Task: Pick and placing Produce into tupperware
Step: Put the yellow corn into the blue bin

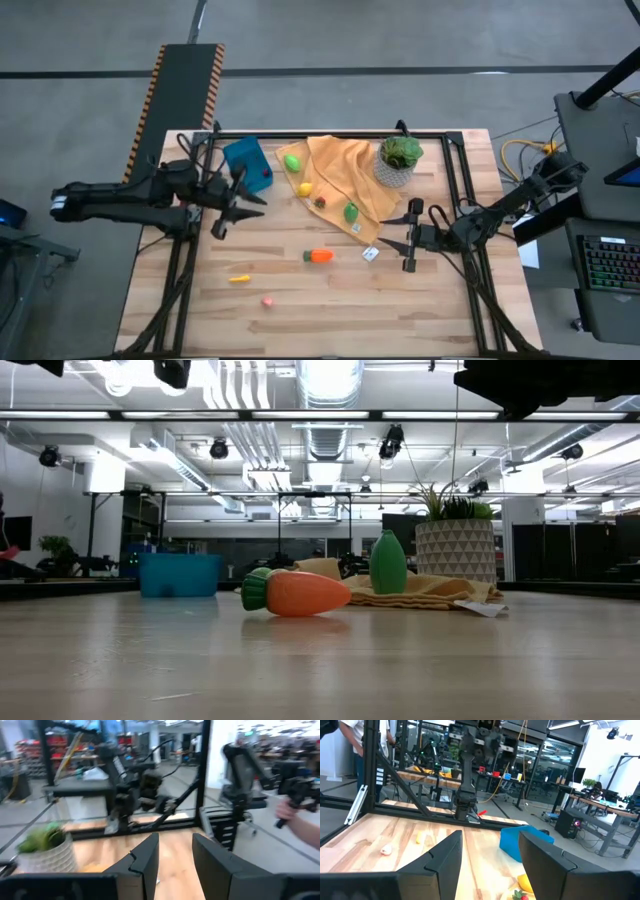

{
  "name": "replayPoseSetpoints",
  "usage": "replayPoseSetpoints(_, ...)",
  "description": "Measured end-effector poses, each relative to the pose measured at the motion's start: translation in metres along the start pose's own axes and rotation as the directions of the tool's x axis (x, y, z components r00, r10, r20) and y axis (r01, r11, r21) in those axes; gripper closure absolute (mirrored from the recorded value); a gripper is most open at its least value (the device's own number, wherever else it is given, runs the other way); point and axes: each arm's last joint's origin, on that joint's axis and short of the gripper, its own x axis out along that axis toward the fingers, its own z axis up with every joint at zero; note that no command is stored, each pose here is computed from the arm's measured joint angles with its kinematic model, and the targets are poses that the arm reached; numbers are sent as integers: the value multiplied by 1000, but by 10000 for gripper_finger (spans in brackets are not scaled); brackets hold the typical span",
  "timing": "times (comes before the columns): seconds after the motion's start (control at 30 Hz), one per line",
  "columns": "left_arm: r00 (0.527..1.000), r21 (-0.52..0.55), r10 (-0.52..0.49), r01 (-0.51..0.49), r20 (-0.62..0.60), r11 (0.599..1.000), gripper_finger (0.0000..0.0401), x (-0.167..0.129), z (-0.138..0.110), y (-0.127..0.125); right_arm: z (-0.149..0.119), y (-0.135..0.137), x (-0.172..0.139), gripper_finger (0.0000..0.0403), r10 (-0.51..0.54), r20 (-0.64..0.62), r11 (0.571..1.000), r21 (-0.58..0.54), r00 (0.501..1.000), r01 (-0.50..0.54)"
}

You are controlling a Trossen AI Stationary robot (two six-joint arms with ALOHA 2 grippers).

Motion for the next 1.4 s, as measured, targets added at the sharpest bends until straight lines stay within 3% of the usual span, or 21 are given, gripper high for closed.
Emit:
replayPoseSetpoints(0.27, 968, 66, -228, 222, 107, 973, 298, 2, 17, -29, 0, 0, 0, 216, 0, 0, 1000, 0, 1000, 0)
replayPoseSetpoints(0.57, 855, 162, -506, 486, 117, 859, 298, 1, 18, -55, 0, 0, 0, 216, 0, 0, 1000, 7, 1000, 0)
replayPoseSetpoints(0.8, 768, 174, -630, 608, 117, 774, 298, 5, 17, -65, 0, 0, 0, 216, 0, 0, 1000, 7, 1000, 0)
replayPoseSetpoints(0.9, 749, 175, -653, 632, 111, 755, 298, 8, 15, -66, 0, 0, 0, 216, 0, 0, 1000, 7, 1000, 0)
replayPoseSetpoints(1.4, 752, 164, -651, 633, 98, 756, 298, 12, 13, -67, 0, 0, 0, 216, 1, 0, 1000, 7, 1000, -1)
